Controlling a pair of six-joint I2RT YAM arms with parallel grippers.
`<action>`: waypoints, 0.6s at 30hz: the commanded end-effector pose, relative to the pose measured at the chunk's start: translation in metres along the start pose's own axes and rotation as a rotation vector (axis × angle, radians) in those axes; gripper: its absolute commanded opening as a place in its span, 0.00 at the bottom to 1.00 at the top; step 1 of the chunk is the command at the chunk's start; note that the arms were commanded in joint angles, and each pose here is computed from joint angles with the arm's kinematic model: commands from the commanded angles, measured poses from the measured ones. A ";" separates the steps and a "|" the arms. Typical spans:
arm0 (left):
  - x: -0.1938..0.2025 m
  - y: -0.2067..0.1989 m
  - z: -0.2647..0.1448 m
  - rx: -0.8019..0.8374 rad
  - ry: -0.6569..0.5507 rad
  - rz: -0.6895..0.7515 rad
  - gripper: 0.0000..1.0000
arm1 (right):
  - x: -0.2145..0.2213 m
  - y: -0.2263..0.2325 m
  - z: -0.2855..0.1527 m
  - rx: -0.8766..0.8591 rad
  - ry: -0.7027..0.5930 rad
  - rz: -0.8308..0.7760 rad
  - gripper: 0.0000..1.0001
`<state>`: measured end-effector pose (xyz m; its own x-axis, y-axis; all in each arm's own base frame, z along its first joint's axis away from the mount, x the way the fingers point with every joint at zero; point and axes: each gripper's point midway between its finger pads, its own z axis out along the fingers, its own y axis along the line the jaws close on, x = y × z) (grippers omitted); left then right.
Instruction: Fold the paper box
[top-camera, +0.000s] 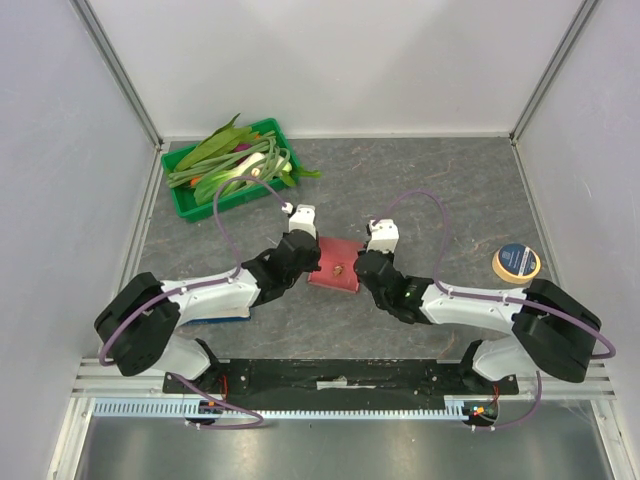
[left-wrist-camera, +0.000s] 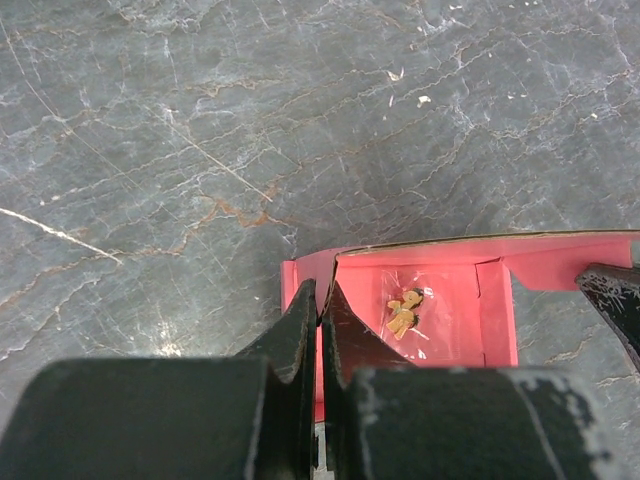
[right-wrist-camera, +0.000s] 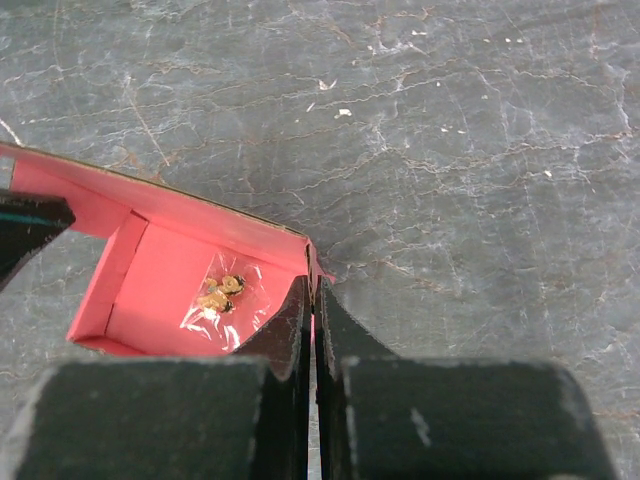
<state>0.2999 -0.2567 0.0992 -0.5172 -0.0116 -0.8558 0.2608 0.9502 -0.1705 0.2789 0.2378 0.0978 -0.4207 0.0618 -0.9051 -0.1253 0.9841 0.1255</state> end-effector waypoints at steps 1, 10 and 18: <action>-0.024 -0.014 -0.004 0.038 -0.119 -0.118 0.02 | -0.018 0.002 0.001 0.100 -0.061 0.164 0.00; -0.003 -0.009 -0.012 0.056 -0.097 -0.165 0.02 | -0.008 0.011 -0.014 0.198 -0.102 0.187 0.00; 0.015 -0.007 -0.022 0.071 -0.090 -0.176 0.02 | 0.009 0.016 -0.028 0.196 -0.138 0.163 0.00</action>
<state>0.2781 -0.2514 0.0881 -0.5011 -0.1090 -0.8585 0.2460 0.9332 -0.2620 0.2457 0.2507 0.0948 -0.3706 0.1291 -0.9198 0.0429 0.9916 0.1219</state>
